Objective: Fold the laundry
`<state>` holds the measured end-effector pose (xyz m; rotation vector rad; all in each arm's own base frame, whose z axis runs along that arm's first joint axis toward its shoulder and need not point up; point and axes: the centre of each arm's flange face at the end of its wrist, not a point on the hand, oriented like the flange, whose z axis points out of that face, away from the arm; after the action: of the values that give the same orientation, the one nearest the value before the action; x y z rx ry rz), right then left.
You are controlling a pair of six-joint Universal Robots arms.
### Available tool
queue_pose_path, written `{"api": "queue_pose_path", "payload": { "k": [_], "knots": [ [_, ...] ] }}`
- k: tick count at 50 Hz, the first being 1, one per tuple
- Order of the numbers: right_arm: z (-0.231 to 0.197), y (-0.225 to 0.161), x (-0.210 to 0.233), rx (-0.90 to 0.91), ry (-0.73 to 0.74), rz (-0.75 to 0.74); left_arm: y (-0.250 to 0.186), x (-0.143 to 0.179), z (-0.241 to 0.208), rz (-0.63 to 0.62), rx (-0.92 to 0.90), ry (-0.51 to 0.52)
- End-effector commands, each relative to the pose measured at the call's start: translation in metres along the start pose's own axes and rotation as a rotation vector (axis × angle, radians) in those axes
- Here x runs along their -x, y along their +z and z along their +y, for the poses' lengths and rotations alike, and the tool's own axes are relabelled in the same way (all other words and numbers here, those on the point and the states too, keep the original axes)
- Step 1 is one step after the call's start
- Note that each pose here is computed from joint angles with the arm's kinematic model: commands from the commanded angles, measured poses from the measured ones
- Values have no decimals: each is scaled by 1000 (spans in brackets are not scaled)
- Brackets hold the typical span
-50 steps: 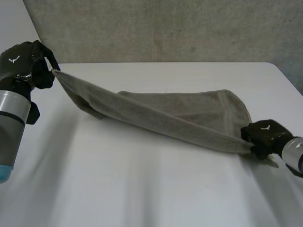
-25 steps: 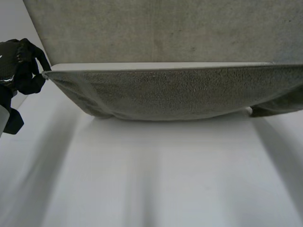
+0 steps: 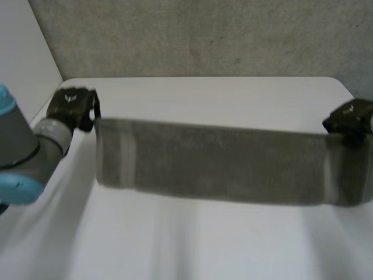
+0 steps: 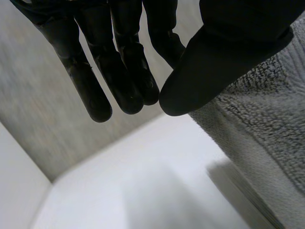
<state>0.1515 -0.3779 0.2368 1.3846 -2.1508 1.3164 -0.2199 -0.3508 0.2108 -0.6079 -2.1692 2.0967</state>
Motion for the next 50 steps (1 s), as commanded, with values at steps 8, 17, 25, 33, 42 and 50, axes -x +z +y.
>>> {"api": "queue_pose_path", "payload": {
  "k": [8,17,25,33,42,50],
  "knots": [
    [-168,-97,-114,-810,173,674,24,27,-195,-129,-770,-17],
    [-131,-66,-58,-570,170,339,25,39,-176,-143,-786,-151],
    [-80,-38,12,-334,105,71,29,25,-76,-91,-470,-159],
    [-28,-11,75,-262,116,-63,0,-2,28,22,-200,-148],
    [3,-20,111,-191,8,-119,-36,-1,57,30,-95,3],
    [3,-56,69,-200,15,32,-64,17,38,16,-128,50]
  ]
}}
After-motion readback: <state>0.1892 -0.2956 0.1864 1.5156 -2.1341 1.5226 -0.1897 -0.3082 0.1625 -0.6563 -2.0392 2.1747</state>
